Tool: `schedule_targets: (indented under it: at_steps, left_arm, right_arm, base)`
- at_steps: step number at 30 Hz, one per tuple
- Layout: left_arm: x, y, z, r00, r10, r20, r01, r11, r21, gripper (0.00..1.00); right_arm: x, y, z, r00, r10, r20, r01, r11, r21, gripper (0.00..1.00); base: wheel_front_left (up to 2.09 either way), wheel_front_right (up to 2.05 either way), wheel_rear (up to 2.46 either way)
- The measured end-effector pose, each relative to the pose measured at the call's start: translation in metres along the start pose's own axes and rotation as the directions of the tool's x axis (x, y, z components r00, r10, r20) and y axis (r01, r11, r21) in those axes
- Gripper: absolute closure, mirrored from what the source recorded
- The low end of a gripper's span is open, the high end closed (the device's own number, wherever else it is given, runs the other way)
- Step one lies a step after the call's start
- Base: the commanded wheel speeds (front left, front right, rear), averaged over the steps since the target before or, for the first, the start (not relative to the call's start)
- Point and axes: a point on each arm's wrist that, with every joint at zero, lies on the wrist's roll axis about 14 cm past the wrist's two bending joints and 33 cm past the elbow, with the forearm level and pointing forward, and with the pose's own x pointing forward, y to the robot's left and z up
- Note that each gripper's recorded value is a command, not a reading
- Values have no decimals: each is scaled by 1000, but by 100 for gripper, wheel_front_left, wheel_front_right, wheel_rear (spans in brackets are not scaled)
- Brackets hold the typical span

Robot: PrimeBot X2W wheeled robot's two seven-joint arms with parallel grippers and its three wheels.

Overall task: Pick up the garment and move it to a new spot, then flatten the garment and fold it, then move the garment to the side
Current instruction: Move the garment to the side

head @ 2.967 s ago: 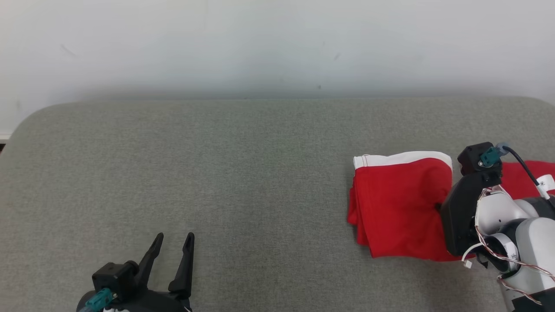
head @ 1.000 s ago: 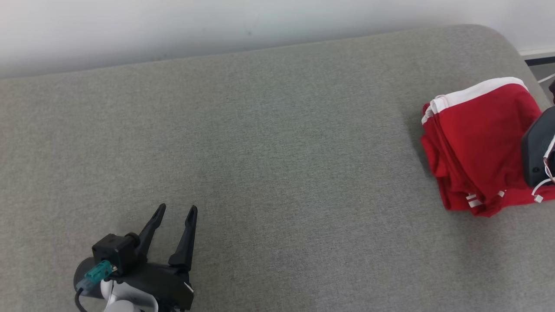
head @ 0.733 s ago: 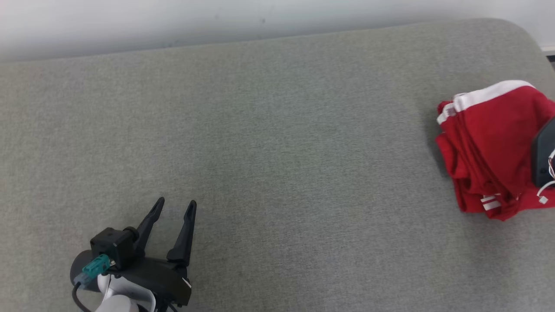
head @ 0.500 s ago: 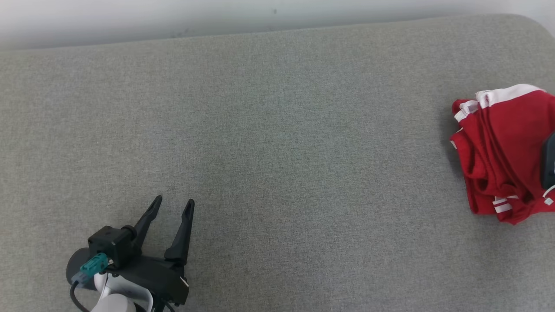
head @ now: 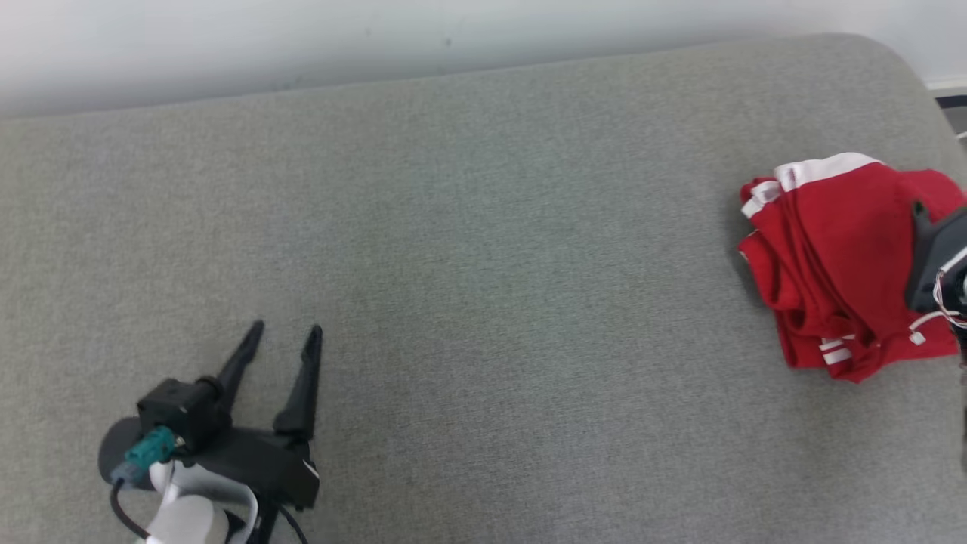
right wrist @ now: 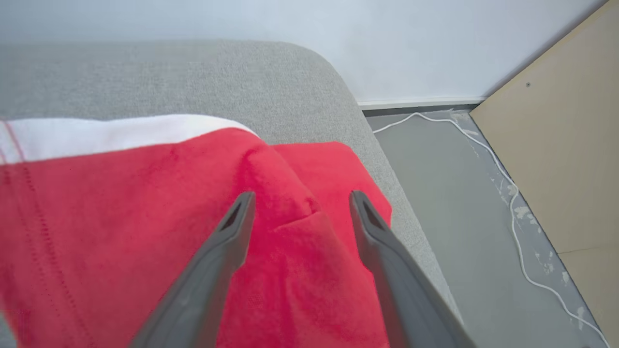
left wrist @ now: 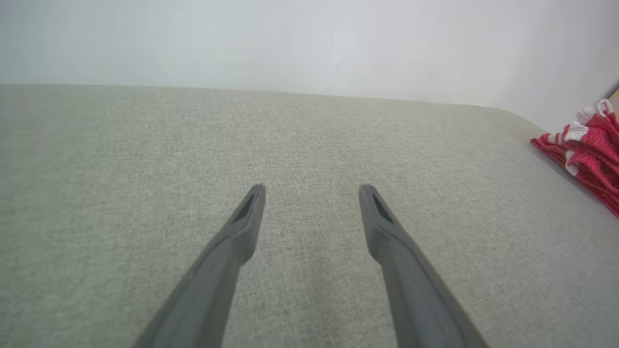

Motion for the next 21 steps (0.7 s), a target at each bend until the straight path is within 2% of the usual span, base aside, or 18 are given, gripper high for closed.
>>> schedule_targets:
  at_steps: [4, 8, 14, 16, 21]
  left_arm:
    - [8, -2, 17, 999, -1, 42, 0, 1000, 17, 0]
    - [13, -4, 34, 996, 14, 87, -16, 1000, 20, 0]
    - [15, 1, 53, 991, 64, 115, -64, 998, -3, 0]
    - [14, 5, 57, 989, 83, 122, -83, 997, -9, 0]
    - [8, 17, 71, 980, 147, 134, -146, 989, -19, 0]
  right_arm:
    - [-8, 7, 15, 993, 25, 114, -32, 998, 63, 0]
    - [-22, 12, 37, 967, 40, 250, -73, 990, 124, 0]
    - [-49, 22, 69, 891, 47, 451, -167, 958, 231, 0]
    - [-55, 24, 72, 878, 48, 477, -180, 955, 235, 0]
    - [-79, 34, 79, 813, 61, 578, -245, 938, 245, 0]
  base:
    - [0, 0, 0]
    - [0, 0, 0]
    - [0, 0, 0]
    - [0, 0, 0]
    - [0, 0, 0]
